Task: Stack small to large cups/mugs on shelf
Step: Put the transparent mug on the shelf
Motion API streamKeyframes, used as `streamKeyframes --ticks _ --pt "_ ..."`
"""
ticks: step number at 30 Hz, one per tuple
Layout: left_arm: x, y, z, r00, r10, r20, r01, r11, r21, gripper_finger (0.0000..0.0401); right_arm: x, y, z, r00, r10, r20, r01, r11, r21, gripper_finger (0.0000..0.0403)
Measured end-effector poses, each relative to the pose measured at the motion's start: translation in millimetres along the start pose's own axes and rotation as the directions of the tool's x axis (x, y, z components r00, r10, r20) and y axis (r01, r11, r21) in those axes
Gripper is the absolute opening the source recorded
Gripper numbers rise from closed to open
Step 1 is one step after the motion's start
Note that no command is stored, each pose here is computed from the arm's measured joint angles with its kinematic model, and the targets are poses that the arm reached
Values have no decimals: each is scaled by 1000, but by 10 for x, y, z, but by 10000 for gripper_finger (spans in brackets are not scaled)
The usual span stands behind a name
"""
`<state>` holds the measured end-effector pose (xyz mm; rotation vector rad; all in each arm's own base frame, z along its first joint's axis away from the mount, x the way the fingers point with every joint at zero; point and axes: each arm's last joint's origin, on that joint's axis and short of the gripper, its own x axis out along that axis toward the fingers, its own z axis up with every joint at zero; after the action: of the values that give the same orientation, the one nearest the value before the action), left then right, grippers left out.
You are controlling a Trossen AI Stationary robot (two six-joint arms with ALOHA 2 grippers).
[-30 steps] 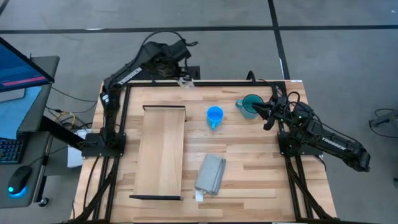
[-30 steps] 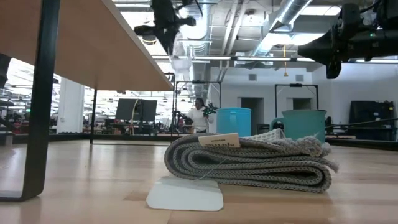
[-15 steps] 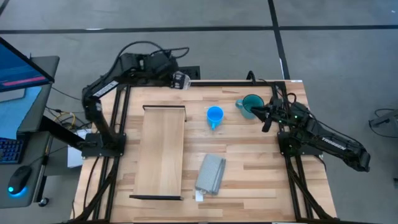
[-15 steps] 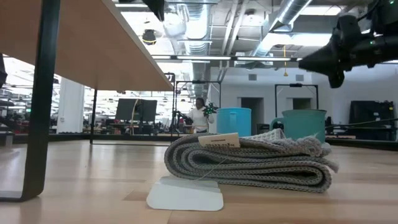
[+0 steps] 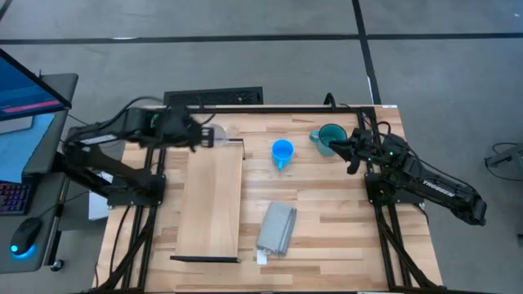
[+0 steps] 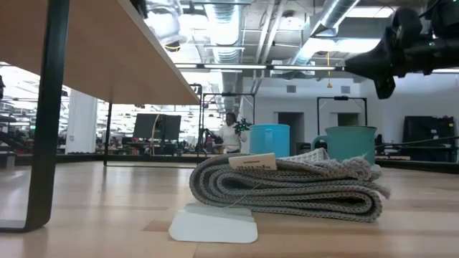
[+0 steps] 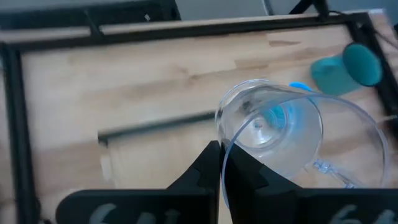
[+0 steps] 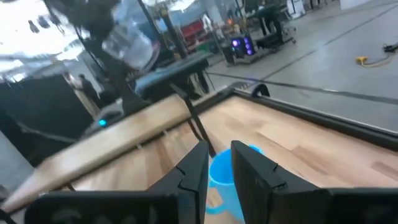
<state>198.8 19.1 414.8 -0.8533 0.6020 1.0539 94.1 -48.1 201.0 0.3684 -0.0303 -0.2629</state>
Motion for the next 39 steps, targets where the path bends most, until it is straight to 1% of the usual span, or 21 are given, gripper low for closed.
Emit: streamKeyframes --ticks 2,4,9,11,13,16,21,24,27,33,36,39 --pt "-46 95 -132 1000 -24 -16 23 999 -45 0 0 5 11 1000 7 10 -7 1000 8 93" --pt "-76 141 -253 998 -42 -40 39 997 -63 0 0 4 8 1000 6 7 -6 1000 10 93" --pt "-182 145 -464 983 -99 -152 87 993 -86 0 0 -3 -10 1000 -1 -11 1 999 35 93" --pt "-214 143 -527 974 -107 -198 88 991 -100 0 0 -4 -13 1000 -2 -14 2 999 50 93" --pt "-244 177 -583 967 -83 -241 56 992 -117 0 0 -7 -22 1000 -5 -23 6 998 55 93" --pt "-292 249 -674 955 -19 -297 -24 990 -140 0 -1 -16 -46 999 -14 -47 17 998 63 93" --pt "-383 221 -827 933 -52 -355 -14 983 -181 0 -5 -33 -93 995 -30 -94 38 996 76 93" --pt "-371 163 -972 905 1 -425 -84 981 -177 0 -5 -34 -98 995 -32 -99 39 997 68 93" --pt "-398 133 -1107 882 24 -470 -123 976 -181 0 -6 -36 -102 994 -34 -103 40 998 56 93" --pt "-494 127 -1309 860 20 -509 -178 948 -264 0 -6 -37 -106 994 -35 -107 41 998 54 93" --pt "-502 109 -1406 841 53 -539 -222 941 -255 0 -6 -37 -106 994 -35 -108 41 998 54 93" --pt "-454 21 -1488 843 53 -535 -223 940 -258 0 -6 -37 -106 994 -35 -107 41 998 52 93"
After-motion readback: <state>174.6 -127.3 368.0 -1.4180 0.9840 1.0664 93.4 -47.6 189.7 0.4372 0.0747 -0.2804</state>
